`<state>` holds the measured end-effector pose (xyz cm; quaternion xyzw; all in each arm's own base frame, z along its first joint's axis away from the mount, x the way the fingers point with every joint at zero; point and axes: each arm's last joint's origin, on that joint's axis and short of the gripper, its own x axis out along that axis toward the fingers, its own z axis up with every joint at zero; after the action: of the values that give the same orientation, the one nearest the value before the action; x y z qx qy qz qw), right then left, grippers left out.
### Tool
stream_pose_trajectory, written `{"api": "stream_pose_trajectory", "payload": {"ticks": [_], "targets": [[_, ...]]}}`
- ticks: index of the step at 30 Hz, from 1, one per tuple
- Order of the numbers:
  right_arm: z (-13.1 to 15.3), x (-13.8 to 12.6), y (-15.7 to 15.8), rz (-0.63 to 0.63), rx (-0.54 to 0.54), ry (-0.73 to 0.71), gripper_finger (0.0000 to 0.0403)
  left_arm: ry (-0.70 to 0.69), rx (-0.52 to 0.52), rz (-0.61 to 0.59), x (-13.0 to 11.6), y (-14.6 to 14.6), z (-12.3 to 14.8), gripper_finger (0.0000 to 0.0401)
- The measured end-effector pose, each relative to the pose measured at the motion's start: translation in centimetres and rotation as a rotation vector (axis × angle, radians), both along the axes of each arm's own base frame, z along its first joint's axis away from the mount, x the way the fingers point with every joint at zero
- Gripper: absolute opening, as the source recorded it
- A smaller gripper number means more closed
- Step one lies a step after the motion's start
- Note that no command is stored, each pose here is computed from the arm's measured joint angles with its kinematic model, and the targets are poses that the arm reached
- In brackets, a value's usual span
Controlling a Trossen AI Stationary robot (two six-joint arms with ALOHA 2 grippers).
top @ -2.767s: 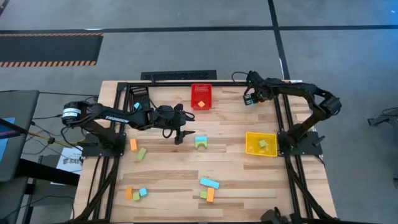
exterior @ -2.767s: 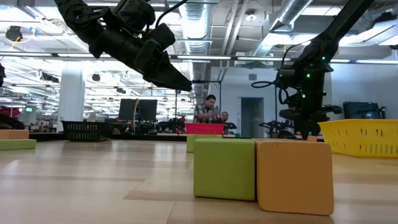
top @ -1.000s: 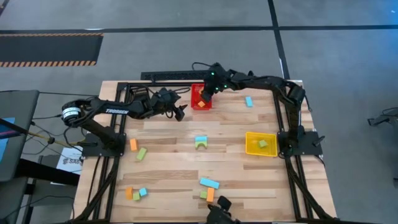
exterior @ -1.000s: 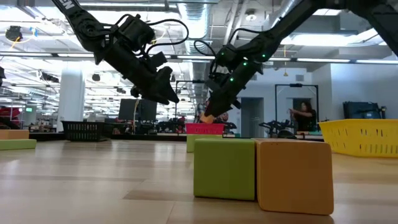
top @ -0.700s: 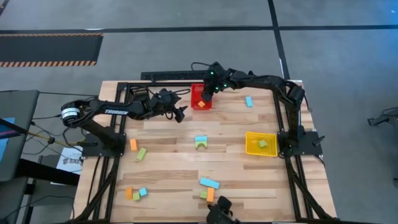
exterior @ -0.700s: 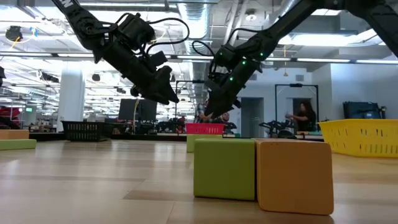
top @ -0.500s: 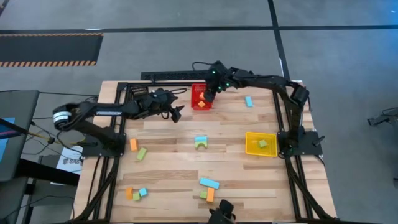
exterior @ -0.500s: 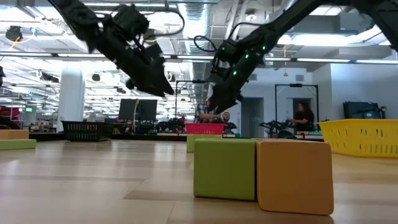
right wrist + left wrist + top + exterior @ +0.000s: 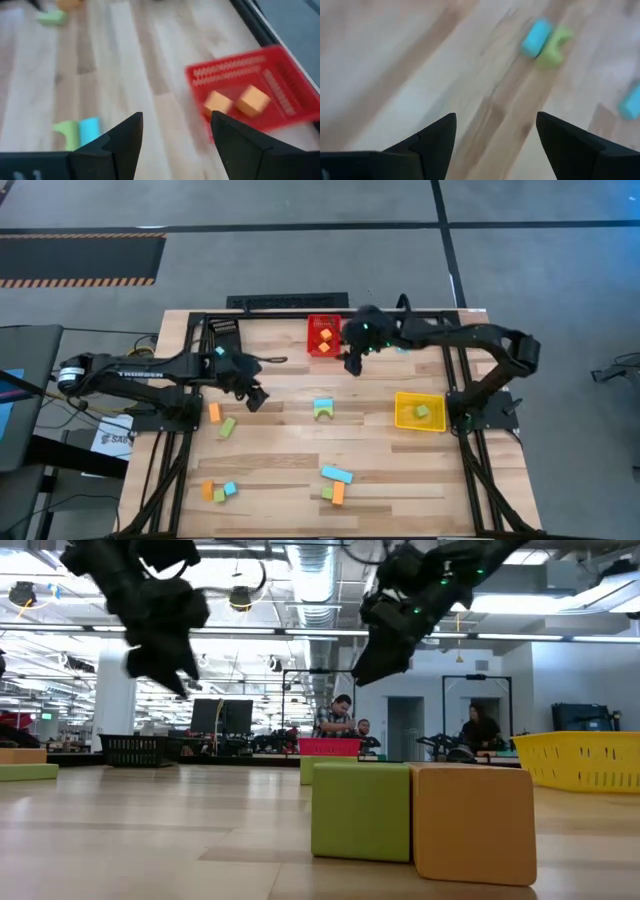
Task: Sort & place blocks by color
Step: Put the green block into the yellow bin
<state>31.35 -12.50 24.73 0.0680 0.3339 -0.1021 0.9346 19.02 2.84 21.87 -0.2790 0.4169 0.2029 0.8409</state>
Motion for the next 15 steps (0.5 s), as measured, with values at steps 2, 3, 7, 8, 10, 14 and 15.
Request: {"api": "stream_pose_trajectory", "payload": {"ticks": [2, 3, 7, 8, 10, 14, 15], "targets": [[-0.5, -0.6, 1.2, 0.02, 0.0, -0.022, 0.0255, 0.097, -0.065, 0.124, -0.8, -0.3, -0.6, 0.0263], [-0.8, -0.8, 1.7, 0.027, 0.002, -0.034, 0.0255, 0.152, -0.095, 0.191, -1.1, -0.3, -1.0, 0.0263], [-2.0, -1.3, 2.8, 0.046, 0.014, -0.038, 0.0255, 0.35, -0.181, 0.287, -2.2, -0.5, -2.3, 0.0263], [-2.3, -1.4, 3.0, 0.049, 0.015, -0.035, 0.0255, 0.38, -0.206, 0.253, -2.1, -0.6, -2.5, 0.0263], [-2.7, -1.4, 3.1, 0.053, 0.016, -0.033, 0.0255, 0.406, -0.248, 0.192, -1.8, -1.0, -2.9, 0.0263], [-3.3, -1.0, 2.8, 0.046, 0.019, -0.032, 0.0255, 0.48, -0.3, 0.159, -1.3, -1.9, -3.8, 0.0263], [-3.3, -1.0, 2.7, 0.044, 0.018, -0.036, 0.0255, 0.516, -0.321, 0.162, -1.3, -2.3, -4.1, 0.0263]]}}
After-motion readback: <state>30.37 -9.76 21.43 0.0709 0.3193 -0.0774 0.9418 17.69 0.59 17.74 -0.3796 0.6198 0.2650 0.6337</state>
